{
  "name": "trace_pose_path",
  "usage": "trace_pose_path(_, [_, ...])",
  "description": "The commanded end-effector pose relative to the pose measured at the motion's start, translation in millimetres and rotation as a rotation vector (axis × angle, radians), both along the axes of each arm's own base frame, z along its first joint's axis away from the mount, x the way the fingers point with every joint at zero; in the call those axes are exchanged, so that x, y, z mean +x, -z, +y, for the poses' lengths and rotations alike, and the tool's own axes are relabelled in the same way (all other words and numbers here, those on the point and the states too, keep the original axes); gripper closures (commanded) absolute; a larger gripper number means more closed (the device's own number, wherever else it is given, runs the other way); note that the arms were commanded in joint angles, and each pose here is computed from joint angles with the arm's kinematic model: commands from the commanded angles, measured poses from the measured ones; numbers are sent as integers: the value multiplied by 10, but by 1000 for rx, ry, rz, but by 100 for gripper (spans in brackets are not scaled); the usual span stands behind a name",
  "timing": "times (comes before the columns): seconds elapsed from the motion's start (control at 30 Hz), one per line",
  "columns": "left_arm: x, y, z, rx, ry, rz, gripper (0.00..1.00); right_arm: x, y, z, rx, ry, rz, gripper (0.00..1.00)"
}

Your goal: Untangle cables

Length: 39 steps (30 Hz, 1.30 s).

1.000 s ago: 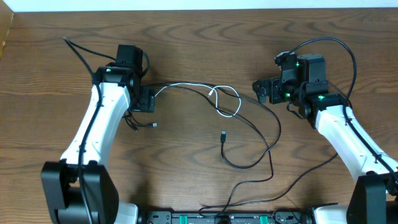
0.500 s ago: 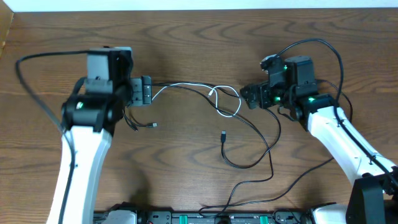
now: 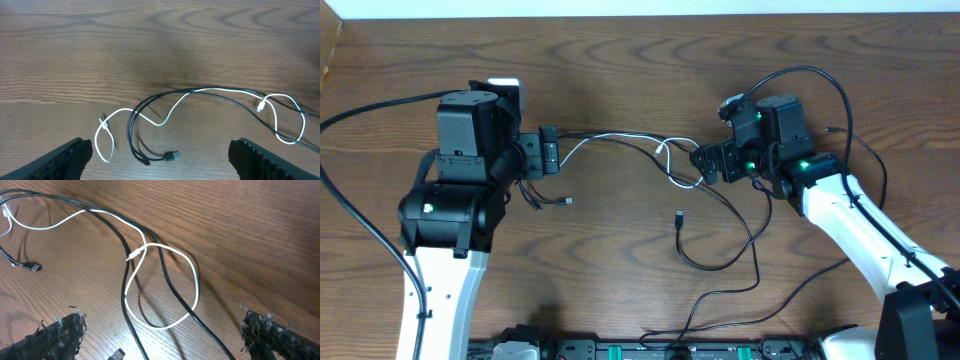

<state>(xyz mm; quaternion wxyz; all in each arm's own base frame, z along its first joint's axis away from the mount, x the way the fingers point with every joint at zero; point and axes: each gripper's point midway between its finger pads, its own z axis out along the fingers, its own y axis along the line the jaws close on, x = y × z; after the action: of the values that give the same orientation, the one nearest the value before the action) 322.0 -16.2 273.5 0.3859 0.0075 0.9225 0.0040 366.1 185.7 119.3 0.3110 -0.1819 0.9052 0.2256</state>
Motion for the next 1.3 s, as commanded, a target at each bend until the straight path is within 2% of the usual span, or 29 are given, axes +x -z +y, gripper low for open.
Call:
trace_pose_path(0.0, [13, -24, -8, 0, 7, -4, 8, 4, 48, -17, -30, 0, -5, 1])
trace_pose_path(0.47, [10, -20, -8, 0, 7, -2, 8, 123, 104, -87, -74, 41, -37, 1])
trace_pose_path(0.7, [10, -20, -8, 0, 7, -2, 8, 163, 412, -20, -83, 24, 12, 1])
trace_pose_path(0.83, [10, -20, -8, 0, 7, -2, 8, 125, 643, -13, -97, 16, 70, 15])
trace_pose_path(1.03, [9, -22, -7, 0, 7, -3, 8, 61, 775, 38, -85, -10, 116, 47])
trace_pose_path(1.13, [10, -20, -8, 0, 7, -2, 8, 54, 779, 37, -85, -11, 120, 52])
trace_pose_path(1.27, [10, -20, -8, 0, 7, -2, 8, 49, 786, 30, -98, -24, 112, 53])
